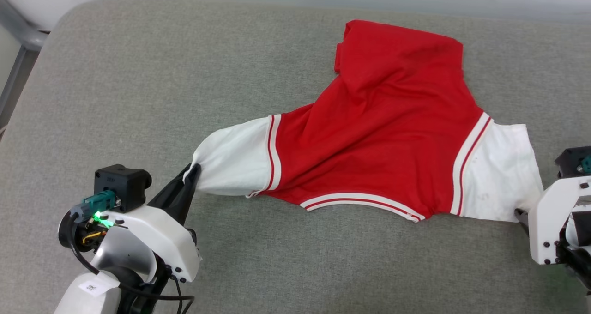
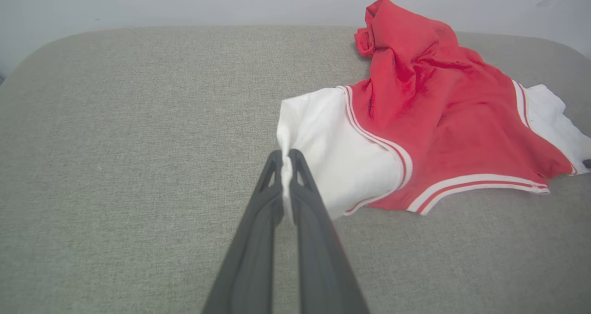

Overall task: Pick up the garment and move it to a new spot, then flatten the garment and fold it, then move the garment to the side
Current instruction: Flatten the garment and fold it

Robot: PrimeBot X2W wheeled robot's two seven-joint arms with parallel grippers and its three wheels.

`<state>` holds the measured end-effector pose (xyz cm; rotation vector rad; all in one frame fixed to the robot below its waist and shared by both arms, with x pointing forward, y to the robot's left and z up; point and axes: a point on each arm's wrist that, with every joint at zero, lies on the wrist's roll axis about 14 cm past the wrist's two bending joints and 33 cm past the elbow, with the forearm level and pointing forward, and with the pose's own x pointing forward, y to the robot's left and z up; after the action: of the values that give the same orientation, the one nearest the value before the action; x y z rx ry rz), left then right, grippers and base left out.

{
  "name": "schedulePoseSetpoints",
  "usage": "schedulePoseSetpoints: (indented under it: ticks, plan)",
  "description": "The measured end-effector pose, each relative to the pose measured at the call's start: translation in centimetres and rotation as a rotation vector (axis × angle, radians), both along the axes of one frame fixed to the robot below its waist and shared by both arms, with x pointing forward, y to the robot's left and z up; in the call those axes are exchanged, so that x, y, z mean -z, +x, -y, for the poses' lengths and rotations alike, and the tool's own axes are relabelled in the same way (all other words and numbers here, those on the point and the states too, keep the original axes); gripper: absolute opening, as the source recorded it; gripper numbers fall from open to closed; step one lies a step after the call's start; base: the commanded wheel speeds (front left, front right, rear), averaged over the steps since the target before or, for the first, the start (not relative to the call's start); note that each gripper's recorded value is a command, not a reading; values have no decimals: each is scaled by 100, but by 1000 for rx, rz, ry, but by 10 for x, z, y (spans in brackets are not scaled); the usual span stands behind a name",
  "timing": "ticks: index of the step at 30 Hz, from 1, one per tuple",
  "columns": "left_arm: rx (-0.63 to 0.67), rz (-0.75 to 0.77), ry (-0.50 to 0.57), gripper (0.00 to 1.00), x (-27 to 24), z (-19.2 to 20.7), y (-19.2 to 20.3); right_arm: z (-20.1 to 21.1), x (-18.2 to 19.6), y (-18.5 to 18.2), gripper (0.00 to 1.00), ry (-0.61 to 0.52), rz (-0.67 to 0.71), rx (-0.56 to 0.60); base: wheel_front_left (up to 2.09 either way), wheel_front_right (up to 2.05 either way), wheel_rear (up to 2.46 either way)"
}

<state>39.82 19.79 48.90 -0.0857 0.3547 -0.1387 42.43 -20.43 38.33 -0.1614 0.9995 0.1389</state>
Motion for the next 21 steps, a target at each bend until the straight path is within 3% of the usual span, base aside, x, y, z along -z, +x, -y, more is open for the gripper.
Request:
schedulePoseSetpoints:
  ticks: [6,7,8,9,14,21]
  plan:
    - [-19,-21,-3,0,5,-3,-5,-7,20,3,100,6,-63,-12,0,0,0]
    - [-22,-25,-4,0,6,-4,-5,-8,23,3,92,3,-71,-17,0,0,0]
    - [-24,-28,-5,0,6,-4,-6,-7,25,3,35,-2,-80,-22,0,0,0]
    - [-25,-30,-5,0,7,-4,-6,-8,27,2,0,-2,-86,-25,0,0,0]
    - [-32,-29,-10,0,5,-6,-10,-14,22,5,0,35,-40,-24,0,0,0]
    - [-40,1,-3,0,-9,-11,-22,-10,-12,7,0,96,71,7,0,0,0]
